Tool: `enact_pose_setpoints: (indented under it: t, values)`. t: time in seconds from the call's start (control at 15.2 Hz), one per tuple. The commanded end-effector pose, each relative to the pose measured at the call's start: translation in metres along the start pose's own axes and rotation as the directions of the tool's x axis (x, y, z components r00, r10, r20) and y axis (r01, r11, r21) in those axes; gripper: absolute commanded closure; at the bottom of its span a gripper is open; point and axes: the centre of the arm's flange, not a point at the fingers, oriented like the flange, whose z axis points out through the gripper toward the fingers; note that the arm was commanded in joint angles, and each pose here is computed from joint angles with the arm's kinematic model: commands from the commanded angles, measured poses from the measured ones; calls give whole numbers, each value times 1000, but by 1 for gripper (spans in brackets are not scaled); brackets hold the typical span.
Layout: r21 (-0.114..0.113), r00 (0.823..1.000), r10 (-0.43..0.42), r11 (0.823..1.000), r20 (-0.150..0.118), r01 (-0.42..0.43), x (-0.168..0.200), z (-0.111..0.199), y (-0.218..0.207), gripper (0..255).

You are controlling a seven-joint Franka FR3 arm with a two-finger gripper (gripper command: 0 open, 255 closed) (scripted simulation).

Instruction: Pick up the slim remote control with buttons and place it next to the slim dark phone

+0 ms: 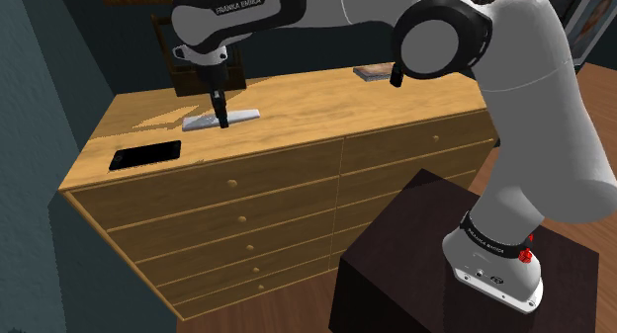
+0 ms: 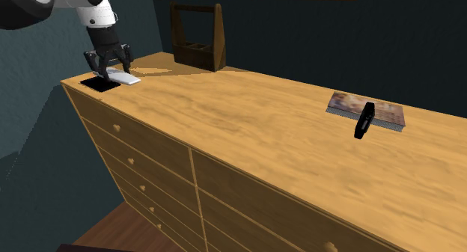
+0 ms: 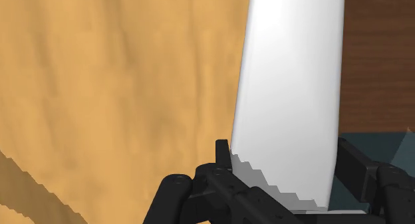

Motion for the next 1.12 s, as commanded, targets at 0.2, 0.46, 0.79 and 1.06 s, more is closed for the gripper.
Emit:
enact_pose_setpoints:
  t: [0.2,0.46,0.79,1.06]
  values:
    - [0,1000,1,1000,0,-1,68,2,-29,255]
    - [0,1000,1,1000,0,-1,68,23,-29,255]
    - [0,1000,1,1000,0,-1,68,50,-29,255]
    - [0,1000,1,1000,0,-1,68,71,-29,255]
